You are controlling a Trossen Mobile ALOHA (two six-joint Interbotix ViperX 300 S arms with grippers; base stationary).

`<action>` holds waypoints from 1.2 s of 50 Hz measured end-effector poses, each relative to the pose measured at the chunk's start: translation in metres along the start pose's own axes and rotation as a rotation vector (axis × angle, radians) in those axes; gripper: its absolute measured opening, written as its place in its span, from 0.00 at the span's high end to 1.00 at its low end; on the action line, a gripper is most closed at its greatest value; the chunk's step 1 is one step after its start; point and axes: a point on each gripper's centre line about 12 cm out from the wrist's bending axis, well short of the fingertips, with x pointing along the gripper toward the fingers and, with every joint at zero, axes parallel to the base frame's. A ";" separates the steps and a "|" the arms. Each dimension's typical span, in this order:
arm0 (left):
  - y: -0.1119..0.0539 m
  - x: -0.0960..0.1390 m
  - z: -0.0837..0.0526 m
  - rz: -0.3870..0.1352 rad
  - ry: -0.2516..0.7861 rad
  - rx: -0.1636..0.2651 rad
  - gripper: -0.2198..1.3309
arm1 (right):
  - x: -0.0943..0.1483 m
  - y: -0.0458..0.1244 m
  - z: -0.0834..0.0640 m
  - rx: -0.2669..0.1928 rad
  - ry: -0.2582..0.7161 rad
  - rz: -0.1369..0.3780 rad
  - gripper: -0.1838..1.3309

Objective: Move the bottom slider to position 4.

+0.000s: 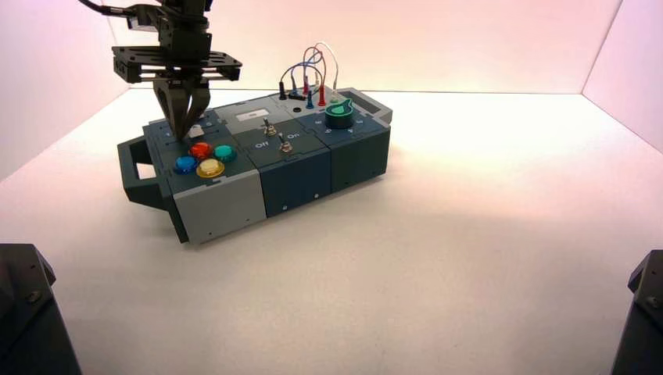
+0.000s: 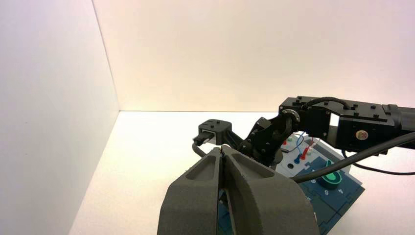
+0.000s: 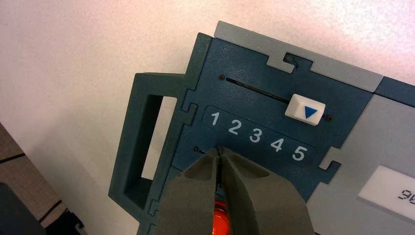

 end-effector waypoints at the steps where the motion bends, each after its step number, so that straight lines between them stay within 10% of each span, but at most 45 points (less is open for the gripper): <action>1: 0.000 0.000 0.001 0.000 -0.002 0.000 0.96 | 0.000 0.000 0.000 0.000 0.000 0.000 0.97; 60: 0.000 -0.001 0.001 0.000 -0.006 0.002 0.96 | 0.000 -0.002 -0.001 0.001 0.007 -0.021 0.98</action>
